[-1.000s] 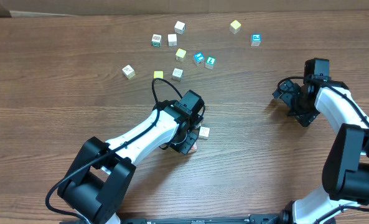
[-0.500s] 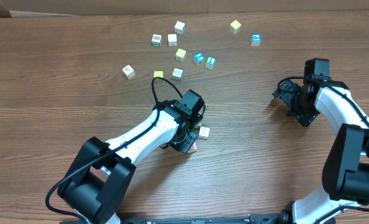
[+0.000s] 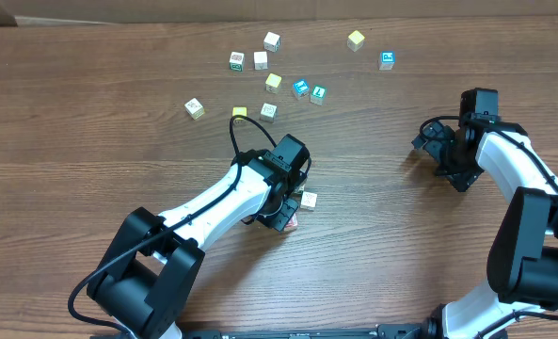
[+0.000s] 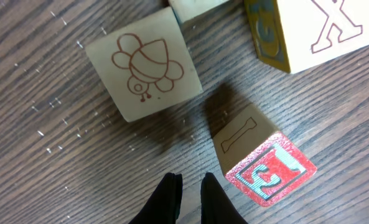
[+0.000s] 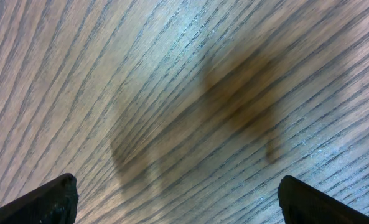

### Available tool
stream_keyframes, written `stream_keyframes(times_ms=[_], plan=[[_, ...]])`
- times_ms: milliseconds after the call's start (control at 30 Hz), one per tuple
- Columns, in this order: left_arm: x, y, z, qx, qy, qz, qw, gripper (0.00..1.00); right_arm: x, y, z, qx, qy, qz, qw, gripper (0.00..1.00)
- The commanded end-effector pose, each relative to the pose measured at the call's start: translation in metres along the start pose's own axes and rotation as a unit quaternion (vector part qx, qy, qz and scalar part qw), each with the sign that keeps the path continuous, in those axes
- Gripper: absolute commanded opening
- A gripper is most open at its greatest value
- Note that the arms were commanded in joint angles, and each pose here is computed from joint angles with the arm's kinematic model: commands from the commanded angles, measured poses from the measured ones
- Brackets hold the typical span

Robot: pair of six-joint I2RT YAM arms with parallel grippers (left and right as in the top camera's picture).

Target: Form a circle

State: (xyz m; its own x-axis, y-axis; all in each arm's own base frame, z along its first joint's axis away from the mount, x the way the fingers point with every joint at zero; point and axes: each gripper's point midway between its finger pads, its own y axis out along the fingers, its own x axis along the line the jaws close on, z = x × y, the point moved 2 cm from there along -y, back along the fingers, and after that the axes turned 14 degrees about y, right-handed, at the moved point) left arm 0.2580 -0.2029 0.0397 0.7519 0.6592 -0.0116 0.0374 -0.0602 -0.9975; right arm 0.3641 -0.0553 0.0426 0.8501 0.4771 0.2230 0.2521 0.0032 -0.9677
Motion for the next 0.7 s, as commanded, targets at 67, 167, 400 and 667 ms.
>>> stream_keyframes(times_ms=[67, 167, 400, 667], plan=[[0.0008, -0.0006, -0.0071, -0.006, 0.007, 0.0, 1.0, 0.1, 0.0058, -0.003, -0.0059, -0.009, -0.001, -0.007, 1.0, 1.0], [0.001, -0.0006, -0.007, -0.006, 0.006, 0.0, 1.0, 0.1, 0.0058, -0.003, -0.0059, -0.009, -0.001, -0.007, 1.0, 1.0], [-0.0041, -0.0006, -0.0089, -0.01, 0.016, 0.012, 1.0, 0.1, 0.0058, -0.003, -0.0059, -0.01, -0.001, -0.007, 1.0, 1.0], [-0.0063, -0.0007, -0.0113, -0.016, 0.022, 0.017, 0.999, 0.1, 0.0058, -0.003, -0.0059, -0.01, -0.001, -0.007, 1.0, 1.0]])
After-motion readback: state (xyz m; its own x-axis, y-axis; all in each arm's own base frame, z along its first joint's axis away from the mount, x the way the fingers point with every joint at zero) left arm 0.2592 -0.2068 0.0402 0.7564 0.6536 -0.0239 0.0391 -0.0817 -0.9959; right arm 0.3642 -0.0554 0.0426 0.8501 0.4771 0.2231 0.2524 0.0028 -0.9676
